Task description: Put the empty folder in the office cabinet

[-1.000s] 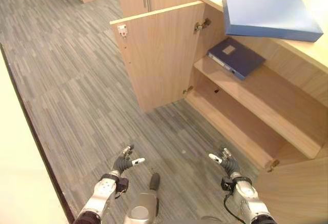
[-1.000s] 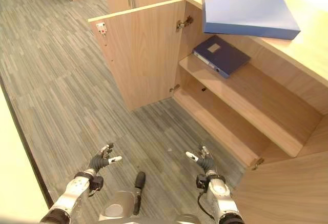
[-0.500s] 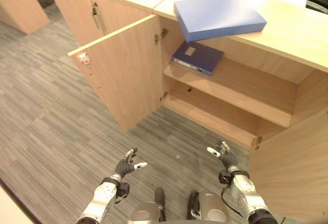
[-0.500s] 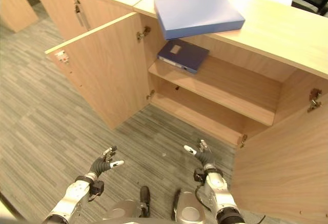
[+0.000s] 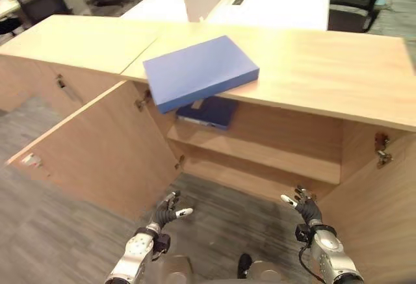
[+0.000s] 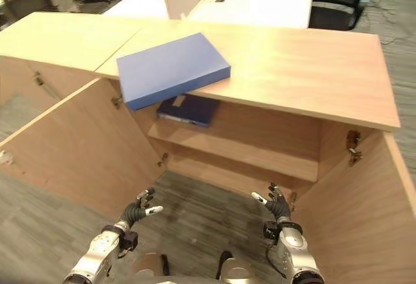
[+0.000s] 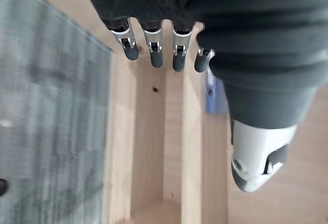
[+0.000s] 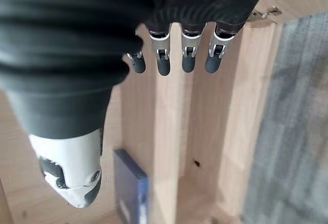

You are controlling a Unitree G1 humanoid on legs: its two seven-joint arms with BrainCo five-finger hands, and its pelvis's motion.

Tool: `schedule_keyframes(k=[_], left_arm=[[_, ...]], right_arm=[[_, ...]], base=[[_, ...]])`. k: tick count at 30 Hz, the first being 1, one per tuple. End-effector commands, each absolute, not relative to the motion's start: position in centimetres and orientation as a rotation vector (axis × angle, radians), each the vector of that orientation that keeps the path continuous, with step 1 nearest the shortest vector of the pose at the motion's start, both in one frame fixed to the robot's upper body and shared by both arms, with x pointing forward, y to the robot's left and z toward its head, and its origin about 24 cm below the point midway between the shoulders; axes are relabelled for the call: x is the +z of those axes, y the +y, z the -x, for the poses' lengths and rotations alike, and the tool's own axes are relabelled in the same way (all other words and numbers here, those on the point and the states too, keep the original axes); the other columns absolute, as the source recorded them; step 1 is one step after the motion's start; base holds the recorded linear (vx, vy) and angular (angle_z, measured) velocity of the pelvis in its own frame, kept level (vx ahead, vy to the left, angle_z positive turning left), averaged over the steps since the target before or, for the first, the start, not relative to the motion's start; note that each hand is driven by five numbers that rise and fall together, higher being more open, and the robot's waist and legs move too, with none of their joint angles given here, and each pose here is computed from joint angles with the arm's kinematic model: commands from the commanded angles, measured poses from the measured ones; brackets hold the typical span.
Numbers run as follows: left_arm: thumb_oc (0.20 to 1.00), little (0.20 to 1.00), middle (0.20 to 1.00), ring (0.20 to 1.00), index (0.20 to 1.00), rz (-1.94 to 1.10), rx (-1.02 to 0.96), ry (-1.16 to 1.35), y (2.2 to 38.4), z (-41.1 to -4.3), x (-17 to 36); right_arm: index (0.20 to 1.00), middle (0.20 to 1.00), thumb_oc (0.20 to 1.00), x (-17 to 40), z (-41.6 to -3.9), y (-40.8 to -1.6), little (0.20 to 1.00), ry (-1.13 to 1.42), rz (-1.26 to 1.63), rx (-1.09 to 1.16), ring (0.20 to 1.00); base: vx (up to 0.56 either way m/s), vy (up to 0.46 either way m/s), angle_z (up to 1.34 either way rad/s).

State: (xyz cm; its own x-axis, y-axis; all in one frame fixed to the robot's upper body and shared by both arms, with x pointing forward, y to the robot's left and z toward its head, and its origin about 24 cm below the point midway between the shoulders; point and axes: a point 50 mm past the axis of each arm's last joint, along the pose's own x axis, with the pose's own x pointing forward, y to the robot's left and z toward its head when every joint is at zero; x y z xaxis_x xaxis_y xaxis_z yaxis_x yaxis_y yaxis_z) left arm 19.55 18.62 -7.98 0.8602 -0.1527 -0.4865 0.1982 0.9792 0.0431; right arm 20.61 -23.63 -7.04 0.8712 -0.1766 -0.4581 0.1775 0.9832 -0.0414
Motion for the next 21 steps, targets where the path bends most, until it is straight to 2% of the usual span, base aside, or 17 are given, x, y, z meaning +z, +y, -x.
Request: schedule_keyframes(k=[1, 6, 8, 16, 21], left_arm=[[1.000, 1.000, 1.000, 1.000, 1.000, -0.073, -0.153, 0.390, 18.4, -20.8, -6.3], [1.000, 1.000, 1.000, 1.000, 1.000, -0.086, -0.168, 0.384, 18.2, -21.0, -6.3], [1.000, 1.000, 1.000, 1.000, 1.000, -0.111, -0.181, 0.373, 18.7, -21.2, -5.9], [1.000, 1.000, 1.000, 1.000, 1.000, -0.147, -0.195, 0.337, 19.2, -21.6, -5.0], [1.000, 1.000, 1.000, 1.000, 1.000, -0.131, -0.192, 0.320, 19.3, -21.7, -4.6]], right_arm=[[1.000, 1.000, 1.000, -4.4, -22.8, -24.0, 1.000, 0.340, -0.002, -0.168, 1.000], [1.000, 1.000, 1.000, -4.9, -22.5, -24.2, 1.000, 0.358, -0.018, -0.191, 1.000], [1.000, 1.000, 1.000, -5.4, -22.1, -23.1, 1.000, 0.370, -0.068, -0.187, 1.000], [1.000, 1.000, 1.000, -5.2, -23.1, -20.5, 1.000, 0.351, -0.117, -0.133, 1.000], [1.000, 1.000, 1.000, -4.9, -23.8, -19.2, 1.000, 0.336, -0.115, -0.078, 1.000]], base=[[0.47, 0.444, -1.07], [0.26, 0.392, -0.81], [0.18, 0.505, -0.35], [0.03, 0.275, -0.15], [-0.01, 0.269, -0.79]])
